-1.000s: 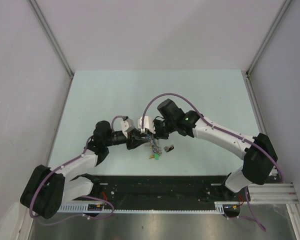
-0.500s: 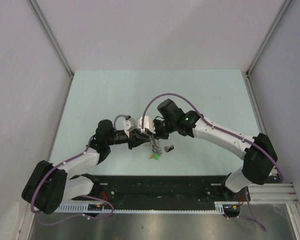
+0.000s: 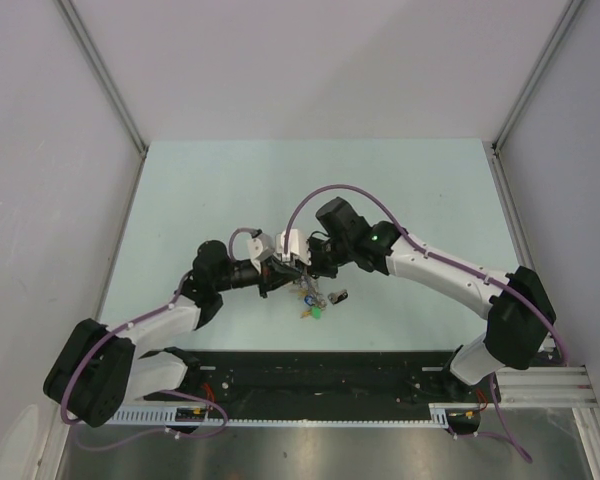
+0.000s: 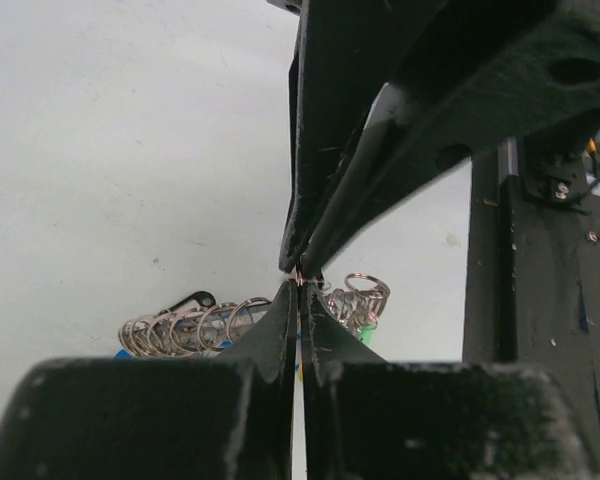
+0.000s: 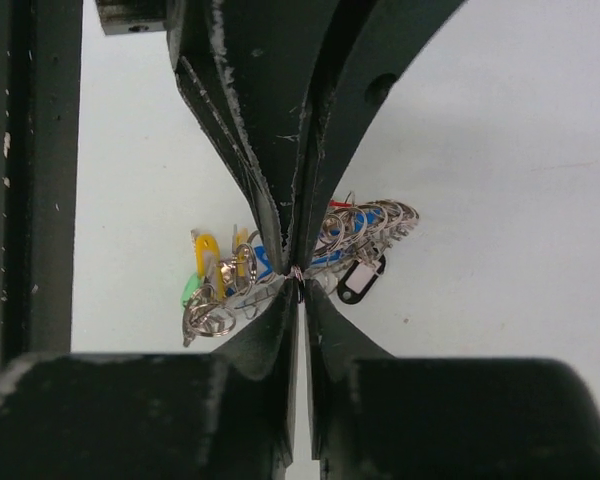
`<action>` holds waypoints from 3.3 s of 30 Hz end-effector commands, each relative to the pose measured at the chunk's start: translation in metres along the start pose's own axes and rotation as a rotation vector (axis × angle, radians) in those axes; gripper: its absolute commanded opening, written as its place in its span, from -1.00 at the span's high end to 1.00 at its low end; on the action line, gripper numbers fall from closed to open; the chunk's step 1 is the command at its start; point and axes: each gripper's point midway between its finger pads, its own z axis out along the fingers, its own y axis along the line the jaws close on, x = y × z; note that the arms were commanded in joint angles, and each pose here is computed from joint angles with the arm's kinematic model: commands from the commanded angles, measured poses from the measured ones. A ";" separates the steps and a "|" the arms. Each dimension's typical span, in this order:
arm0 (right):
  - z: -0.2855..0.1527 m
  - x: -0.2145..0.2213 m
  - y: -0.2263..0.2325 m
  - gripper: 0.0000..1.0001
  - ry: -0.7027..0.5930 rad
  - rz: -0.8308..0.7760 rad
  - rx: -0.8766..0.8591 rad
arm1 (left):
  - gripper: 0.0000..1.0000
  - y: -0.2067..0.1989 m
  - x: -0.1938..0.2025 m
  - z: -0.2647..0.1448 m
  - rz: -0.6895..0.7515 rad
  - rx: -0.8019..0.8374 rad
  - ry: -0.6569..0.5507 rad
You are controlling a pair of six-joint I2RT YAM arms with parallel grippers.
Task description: Put the keys on the keyring
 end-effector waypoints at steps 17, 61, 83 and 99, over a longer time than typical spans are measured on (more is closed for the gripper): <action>-0.065 -0.007 -0.017 0.19 -0.642 0.431 0.417 | 0.99 0.003 -0.030 -0.015 -0.014 -0.159 -0.291; -0.022 -0.030 -0.017 0.20 -1.009 0.565 0.411 | 0.99 -0.007 -0.037 -0.018 -0.031 -0.153 -0.360; -0.042 -0.039 -0.014 0.17 -1.041 0.556 0.448 | 0.99 -0.005 -0.037 -0.021 -0.026 -0.172 -0.362; -0.028 -0.039 -0.015 0.22 -1.041 0.580 0.412 | 0.99 -0.006 -0.041 -0.021 -0.024 -0.165 -0.371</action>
